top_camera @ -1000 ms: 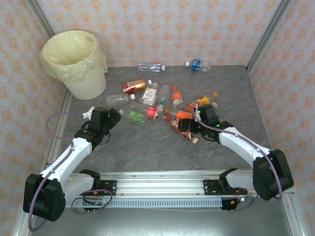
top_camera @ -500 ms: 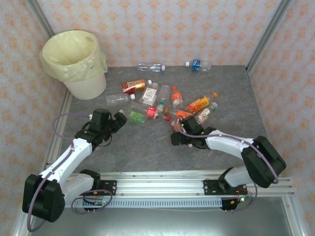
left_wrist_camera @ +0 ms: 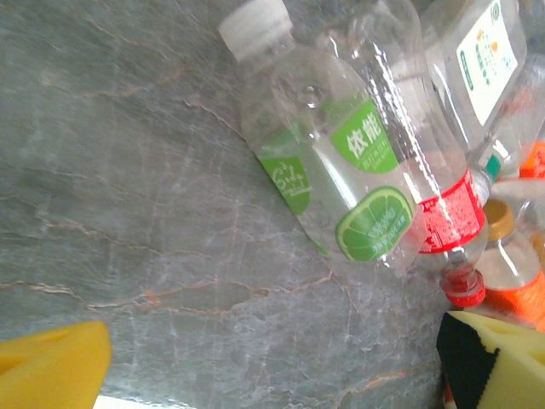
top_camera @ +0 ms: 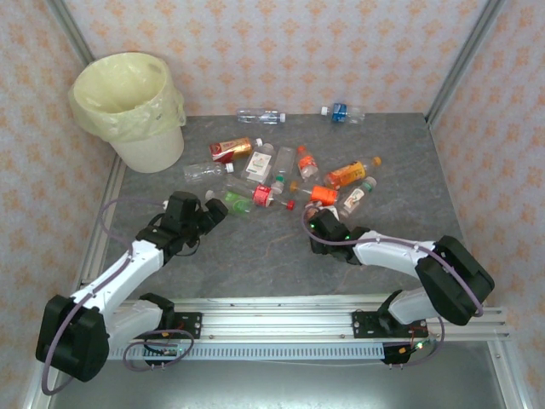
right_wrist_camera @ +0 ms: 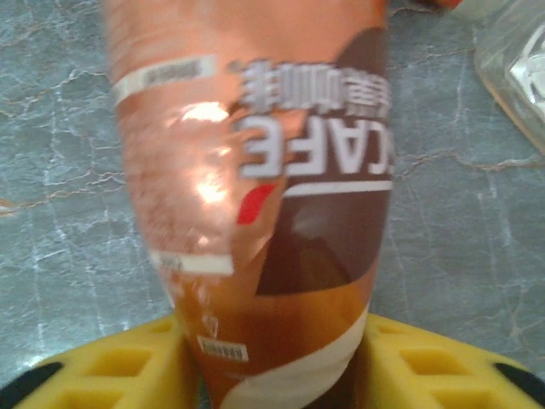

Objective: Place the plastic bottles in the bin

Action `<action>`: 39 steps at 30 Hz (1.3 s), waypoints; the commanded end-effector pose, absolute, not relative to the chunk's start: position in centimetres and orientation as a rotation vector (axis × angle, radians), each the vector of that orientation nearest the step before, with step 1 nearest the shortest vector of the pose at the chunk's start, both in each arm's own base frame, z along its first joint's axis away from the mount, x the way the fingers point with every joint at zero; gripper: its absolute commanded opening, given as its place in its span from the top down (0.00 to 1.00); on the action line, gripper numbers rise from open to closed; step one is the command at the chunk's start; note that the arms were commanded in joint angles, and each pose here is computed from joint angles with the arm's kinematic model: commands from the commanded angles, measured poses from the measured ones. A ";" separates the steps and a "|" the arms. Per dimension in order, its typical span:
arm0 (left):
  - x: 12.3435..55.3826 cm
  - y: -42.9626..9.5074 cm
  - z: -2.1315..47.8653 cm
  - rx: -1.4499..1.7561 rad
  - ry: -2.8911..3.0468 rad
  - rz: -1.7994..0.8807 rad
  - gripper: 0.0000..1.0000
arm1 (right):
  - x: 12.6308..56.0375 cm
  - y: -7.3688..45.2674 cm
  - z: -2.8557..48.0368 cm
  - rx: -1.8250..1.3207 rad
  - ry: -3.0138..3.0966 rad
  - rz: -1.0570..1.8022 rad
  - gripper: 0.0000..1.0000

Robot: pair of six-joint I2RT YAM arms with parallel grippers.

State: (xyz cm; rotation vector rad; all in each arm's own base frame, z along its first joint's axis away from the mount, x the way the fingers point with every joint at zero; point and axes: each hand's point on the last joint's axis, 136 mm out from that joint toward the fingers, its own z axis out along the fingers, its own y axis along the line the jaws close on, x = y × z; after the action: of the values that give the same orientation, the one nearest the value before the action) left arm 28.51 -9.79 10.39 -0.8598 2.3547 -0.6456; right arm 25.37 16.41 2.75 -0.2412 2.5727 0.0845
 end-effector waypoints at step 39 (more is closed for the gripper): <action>32.2 -29.7 22.7 -0.087 2.095 -1.533 0.09 | 23.8 31.0 20.2 -0.511 2.009 1.238 0.74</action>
State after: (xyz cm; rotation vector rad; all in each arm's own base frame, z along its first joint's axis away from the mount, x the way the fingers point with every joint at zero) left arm 32.75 -28.53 20.68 -0.1561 2.1746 -1.4215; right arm 24.02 29.62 17.56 -0.4961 2.0930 1.1242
